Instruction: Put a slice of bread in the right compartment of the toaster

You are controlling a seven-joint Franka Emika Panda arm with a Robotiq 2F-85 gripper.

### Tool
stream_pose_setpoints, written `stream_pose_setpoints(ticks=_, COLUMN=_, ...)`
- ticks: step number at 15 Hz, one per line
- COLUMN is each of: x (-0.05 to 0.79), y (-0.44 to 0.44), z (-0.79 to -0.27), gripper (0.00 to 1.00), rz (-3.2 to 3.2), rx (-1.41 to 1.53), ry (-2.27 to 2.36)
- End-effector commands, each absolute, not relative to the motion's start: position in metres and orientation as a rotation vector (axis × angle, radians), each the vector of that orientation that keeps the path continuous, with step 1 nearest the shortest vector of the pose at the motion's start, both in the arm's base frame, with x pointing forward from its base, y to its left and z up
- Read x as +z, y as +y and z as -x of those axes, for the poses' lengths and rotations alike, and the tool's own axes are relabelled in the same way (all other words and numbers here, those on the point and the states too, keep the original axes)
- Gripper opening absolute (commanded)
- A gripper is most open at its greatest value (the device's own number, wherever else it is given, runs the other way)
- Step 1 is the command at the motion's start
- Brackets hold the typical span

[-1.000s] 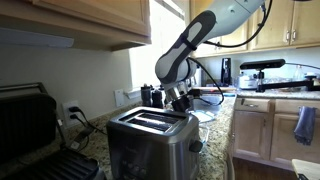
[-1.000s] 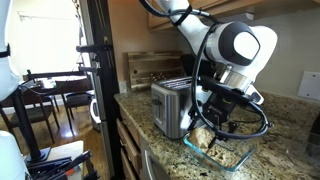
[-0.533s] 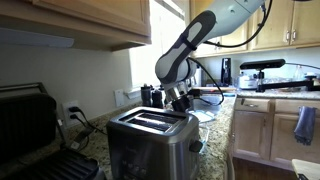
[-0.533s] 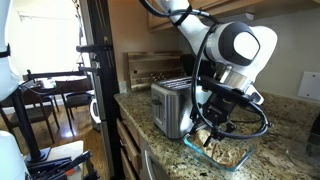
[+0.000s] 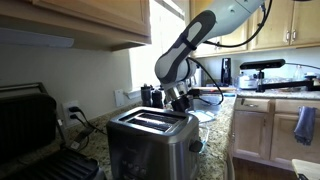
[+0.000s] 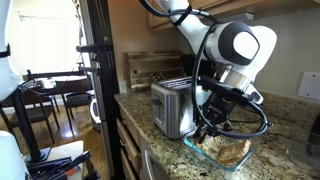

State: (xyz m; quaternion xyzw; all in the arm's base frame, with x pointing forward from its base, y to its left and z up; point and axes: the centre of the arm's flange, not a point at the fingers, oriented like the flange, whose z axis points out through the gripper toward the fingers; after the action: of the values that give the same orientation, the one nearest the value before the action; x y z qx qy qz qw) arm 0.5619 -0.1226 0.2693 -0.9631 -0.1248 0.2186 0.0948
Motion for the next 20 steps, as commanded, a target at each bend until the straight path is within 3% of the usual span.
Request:
stream_pose_setpoints(ticks=1, x=0.269, y=-0.127, z=-0.564, gripper=0.05, rz=2.858, rx=0.641, ry=-0.356)
stream_pose_setpoints(ticks=8, x=0.275, y=-0.127, z=-0.560, gripper=0.06, rz=2.878, rx=0.609, ry=-0.348)
stream_pose_setpoints(ticks=20, x=0.315, y=-0.136, z=-0.538, gripper=0.06, rz=3.036, rx=0.275, ry=-0.287)
